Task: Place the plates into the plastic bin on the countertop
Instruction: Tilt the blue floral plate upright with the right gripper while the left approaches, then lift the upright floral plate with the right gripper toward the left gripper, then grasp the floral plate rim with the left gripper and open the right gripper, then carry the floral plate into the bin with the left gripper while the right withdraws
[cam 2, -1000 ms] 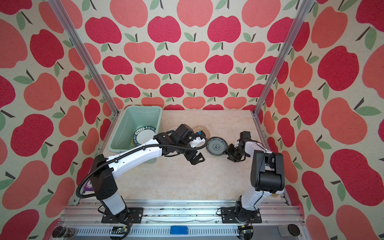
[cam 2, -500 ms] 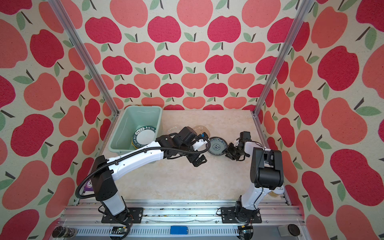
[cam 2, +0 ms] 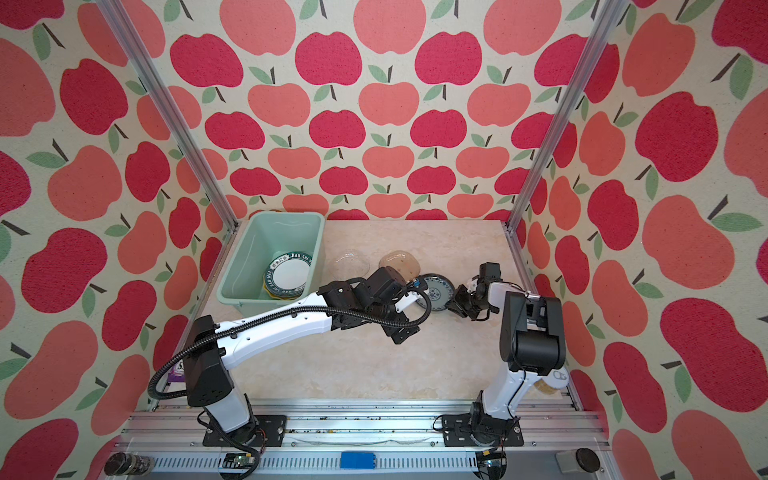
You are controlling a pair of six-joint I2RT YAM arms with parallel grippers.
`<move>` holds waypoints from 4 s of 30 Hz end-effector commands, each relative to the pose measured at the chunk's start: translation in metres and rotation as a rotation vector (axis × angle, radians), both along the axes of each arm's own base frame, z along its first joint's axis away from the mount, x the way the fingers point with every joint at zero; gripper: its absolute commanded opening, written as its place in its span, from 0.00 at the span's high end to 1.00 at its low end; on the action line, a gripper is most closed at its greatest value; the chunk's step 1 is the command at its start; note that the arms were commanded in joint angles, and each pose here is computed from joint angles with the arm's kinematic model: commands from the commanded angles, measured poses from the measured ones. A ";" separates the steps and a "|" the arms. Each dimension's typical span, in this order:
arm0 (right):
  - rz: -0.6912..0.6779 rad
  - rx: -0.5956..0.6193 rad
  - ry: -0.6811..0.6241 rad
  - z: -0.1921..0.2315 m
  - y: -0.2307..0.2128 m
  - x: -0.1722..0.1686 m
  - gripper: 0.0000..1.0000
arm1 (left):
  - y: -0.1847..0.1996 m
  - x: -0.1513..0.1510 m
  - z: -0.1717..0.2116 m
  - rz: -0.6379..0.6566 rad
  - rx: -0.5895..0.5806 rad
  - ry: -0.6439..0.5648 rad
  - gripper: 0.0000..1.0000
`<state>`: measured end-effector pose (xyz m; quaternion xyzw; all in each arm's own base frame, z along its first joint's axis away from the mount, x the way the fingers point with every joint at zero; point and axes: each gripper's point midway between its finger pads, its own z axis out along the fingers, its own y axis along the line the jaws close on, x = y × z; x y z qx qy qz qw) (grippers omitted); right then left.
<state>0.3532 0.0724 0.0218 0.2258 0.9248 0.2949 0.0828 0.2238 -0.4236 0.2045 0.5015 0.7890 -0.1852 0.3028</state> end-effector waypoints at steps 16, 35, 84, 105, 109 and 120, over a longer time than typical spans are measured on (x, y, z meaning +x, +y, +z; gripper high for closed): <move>0.030 -0.075 0.044 -0.002 -0.010 -0.020 1.00 | 0.004 0.015 0.001 0.045 0.053 -0.013 0.00; 0.147 -0.023 -0.292 0.141 0.012 -0.034 1.00 | 0.071 0.076 0.049 0.305 -0.267 0.412 0.07; 0.295 0.217 -0.543 0.267 0.099 -0.050 0.62 | 0.083 0.149 0.068 0.541 -0.618 0.508 1.00; 0.266 0.238 -0.569 0.292 0.088 -0.042 0.41 | 0.389 0.186 0.140 1.405 -0.838 0.086 1.00; 0.273 0.240 -0.556 0.293 0.089 -0.038 0.41 | 0.414 0.181 0.113 1.578 -0.883 0.152 1.00; 0.267 0.245 -0.555 0.292 0.093 -0.034 0.42 | 0.439 0.173 0.048 1.963 -1.033 0.334 1.00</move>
